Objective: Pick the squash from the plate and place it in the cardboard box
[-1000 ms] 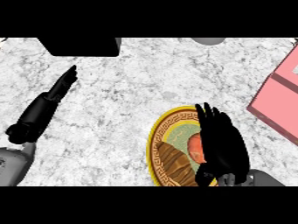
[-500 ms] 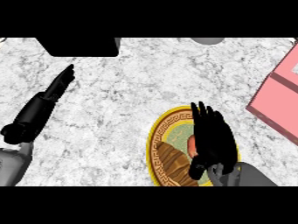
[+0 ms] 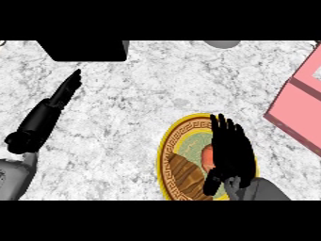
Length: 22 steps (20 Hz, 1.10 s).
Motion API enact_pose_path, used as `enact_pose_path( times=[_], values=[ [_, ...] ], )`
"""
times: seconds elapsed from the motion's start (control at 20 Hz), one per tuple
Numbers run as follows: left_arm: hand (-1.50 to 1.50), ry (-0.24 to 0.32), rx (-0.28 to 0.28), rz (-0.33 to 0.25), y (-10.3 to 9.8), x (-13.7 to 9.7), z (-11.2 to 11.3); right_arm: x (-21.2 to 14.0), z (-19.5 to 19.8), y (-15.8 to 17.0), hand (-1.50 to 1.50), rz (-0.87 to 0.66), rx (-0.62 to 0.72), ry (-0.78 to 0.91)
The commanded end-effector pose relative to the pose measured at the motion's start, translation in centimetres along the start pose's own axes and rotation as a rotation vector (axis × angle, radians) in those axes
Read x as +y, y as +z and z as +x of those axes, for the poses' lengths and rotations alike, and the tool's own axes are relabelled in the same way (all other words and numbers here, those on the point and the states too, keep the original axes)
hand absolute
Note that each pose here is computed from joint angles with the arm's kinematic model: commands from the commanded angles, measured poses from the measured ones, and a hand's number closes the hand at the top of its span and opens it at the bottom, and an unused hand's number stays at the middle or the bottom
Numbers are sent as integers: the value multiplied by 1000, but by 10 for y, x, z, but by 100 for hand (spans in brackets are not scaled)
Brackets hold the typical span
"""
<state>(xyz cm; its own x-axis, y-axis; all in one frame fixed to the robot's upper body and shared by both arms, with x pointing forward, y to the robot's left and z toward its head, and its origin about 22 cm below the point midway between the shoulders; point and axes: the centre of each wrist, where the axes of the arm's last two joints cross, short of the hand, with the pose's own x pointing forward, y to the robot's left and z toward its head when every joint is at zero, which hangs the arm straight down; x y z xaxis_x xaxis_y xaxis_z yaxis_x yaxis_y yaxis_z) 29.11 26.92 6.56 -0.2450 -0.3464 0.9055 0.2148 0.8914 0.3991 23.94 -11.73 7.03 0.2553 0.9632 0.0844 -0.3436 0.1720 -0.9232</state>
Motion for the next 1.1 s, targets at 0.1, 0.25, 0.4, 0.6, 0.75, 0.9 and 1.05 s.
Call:
enact_pose_path(
  times=[0.1,0.25,0.4,0.6,0.75,0.9,1.05],
  values=[
    [0,3,5,6,5,8,1,22,-3,5,-150,52,158,27],
    [0,-10,-7,1,1,-11,3,11,-2,-13,-150,52,118,18],
    [0,-23,-23,30,-1,-16,14,32,2,4,150,13,15,86],
    [0,-13,-13,10,-4,6,8,31,4,5,150,-89,-5,118],
    [0,2,-5,-21,6,2,-5,29,-16,-9,150,-116,-27,151],
    [0,-1,-28,4,5,16,-3,12,14,-12,150,-187,-63,153],
    [0,-19,-15,-6,9,7,-8,14,-4,-11,150,-126,-392,126]
  ],
)
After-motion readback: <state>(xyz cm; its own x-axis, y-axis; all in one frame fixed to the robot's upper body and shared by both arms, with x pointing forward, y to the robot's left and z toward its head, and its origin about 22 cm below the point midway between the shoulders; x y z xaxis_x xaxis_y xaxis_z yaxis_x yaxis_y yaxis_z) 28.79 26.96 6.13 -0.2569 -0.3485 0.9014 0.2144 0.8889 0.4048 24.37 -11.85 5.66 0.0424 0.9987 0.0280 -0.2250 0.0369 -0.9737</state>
